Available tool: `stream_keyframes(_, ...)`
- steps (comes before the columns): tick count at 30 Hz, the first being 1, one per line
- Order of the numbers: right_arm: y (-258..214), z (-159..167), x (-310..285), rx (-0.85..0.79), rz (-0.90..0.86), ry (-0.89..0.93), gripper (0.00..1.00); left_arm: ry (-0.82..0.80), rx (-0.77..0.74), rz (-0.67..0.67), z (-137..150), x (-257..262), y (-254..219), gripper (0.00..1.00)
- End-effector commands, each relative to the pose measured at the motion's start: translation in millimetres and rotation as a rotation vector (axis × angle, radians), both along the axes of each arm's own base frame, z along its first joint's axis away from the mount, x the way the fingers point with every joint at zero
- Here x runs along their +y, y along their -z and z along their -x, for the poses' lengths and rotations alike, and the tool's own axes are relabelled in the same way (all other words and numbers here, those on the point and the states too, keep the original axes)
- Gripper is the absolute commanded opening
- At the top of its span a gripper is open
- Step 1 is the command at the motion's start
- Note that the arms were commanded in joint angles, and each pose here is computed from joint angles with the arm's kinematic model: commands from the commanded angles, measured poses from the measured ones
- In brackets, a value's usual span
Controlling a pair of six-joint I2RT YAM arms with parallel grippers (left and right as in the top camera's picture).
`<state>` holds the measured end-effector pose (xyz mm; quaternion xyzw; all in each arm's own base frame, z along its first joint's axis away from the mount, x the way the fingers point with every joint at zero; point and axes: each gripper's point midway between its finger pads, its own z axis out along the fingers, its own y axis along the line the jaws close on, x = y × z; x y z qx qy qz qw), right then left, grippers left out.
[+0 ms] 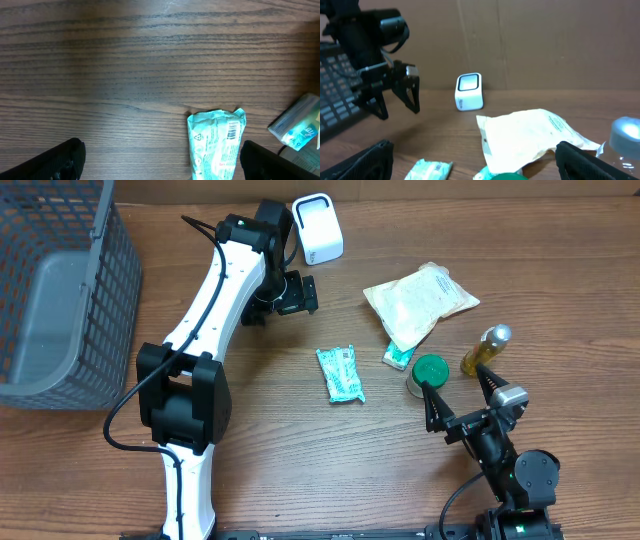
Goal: Scan the item barcode
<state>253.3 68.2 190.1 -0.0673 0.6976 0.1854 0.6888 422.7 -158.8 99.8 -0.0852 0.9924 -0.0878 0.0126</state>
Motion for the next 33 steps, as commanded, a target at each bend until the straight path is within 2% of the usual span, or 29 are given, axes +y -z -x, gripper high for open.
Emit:
stream_keyframes(1, 17.7, 2.2, -0.5, 0.015, 0.077, -0.002, 1.0, 0.014, -0.032, 0.002, -2.2, -2.7, -10.0, 1.0)
stream_keyframes(11, 58.4, 7.9, -8.7, 0.185, 0.095, 0.044, 1.0, 0.014, -0.032, 0.002, -2.2, -2.7, -10.0, 1.0)
stream_keyframes(19, 50.9, 8.6, -7.4, 0.151, 0.095, 0.048, 1.0, 0.014, -0.032, 0.003, -2.2, -2.8, -10.1, 1.0)
stream_keyframes(33, 16.1, 15.2, -8.0, -0.001, 0.074, 0.053, 1.0, 0.014, -0.032, 0.002, -2.2, -2.7, -10.0, 1.0)
